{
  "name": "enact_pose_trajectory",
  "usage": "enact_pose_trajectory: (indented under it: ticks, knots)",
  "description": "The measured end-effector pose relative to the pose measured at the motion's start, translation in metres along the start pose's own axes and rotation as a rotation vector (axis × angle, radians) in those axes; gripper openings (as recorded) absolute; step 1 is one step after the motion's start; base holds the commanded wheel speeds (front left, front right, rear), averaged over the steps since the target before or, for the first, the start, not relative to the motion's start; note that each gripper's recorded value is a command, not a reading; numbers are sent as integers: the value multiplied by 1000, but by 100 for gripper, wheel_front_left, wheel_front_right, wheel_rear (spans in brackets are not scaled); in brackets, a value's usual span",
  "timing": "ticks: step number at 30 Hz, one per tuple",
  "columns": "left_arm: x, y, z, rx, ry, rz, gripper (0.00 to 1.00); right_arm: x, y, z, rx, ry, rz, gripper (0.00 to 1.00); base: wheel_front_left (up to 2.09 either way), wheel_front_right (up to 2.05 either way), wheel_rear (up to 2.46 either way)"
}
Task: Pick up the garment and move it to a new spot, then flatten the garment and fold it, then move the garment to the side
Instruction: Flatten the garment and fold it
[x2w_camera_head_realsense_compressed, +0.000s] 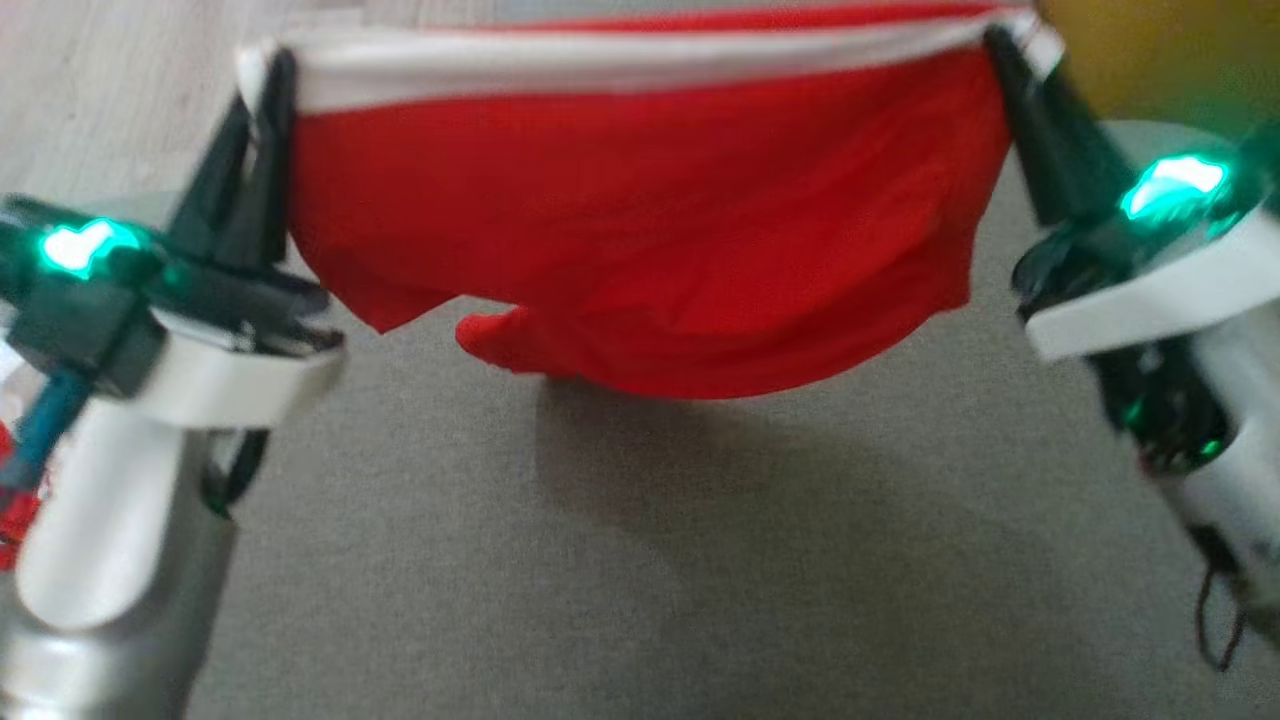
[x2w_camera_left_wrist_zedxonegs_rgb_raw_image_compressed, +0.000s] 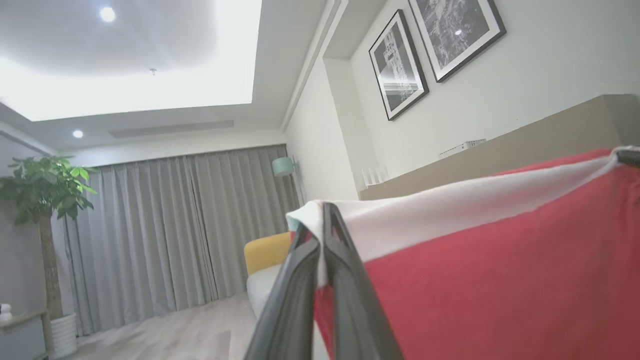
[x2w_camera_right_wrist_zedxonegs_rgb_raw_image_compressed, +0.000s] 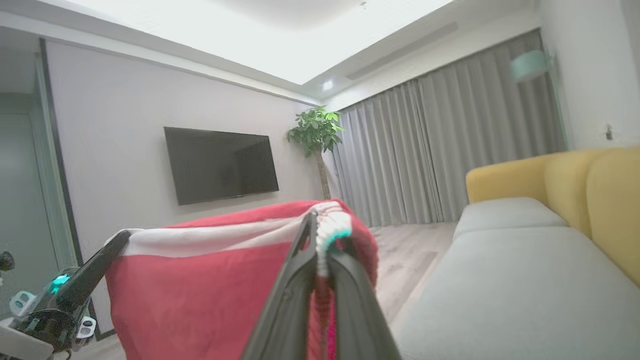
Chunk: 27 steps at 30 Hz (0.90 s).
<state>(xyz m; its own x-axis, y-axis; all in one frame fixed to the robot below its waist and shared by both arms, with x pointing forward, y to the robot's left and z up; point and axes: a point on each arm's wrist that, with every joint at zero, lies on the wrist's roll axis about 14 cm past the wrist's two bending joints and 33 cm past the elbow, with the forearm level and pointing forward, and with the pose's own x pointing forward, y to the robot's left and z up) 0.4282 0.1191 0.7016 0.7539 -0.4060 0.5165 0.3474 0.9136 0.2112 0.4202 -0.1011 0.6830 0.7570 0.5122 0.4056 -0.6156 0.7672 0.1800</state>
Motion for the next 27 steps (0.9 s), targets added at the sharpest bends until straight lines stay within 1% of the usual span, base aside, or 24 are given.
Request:
enact_pose_trajectory:
  ticks: [2, 4, 8, 11, 13, 14, 16, 19, 22, 24, 27]
  knots:
    - [7, 7, -1, 24, 2, -3, 0, 8, -2, 7, -7, 5, 18, 0, 0, 0, 0]
    - [13, 11, -11, 32, 27, -8, 0, 14, -4, 3, -10, 33, 31, 0, 0, 0, 0]
    - [24, 6, -50, 4, 132, -38, 0, 26, -16, -24, 0, 127, 34, 0, 0, 0, 0]
    - [36, 6, -83, -16, 192, -42, 0, 41, -36, -43, -12, 179, 18, 0, 0, 0, 0]
    - [50, 6, -102, -19, 215, -42, 0, 56, -53, -51, -57, 198, 6, 0, 0, 0, 0]
    - [50, 6, -102, -19, 215, -42, 0, 56, -53, -51, -57, 198, 6, 0, 0, 0, 0]
    - [70, 9, -111, -5, 200, -29, 0, 76, -72, -49, -109, 175, -7, 0, 0, 0, 0]
    - [108, 20, -107, 38, 129, 0, 0, 109, -94, -35, -221, 105, -3, 0, 0, 0, 0]
    - [140, 33, -89, 94, 36, 32, 0, 136, -109, -26, -319, 60, 8, 0, 0, 0, 0]
    - [152, 46, -68, 115, -45, 77, 0, 146, -116, -31, -378, 67, 14, 0, 0, 0, 0]
    - [154, 52, -58, 133, -97, 99, 0, 151, -125, -37, -398, 62, 5, 0, 0, 0, 0]
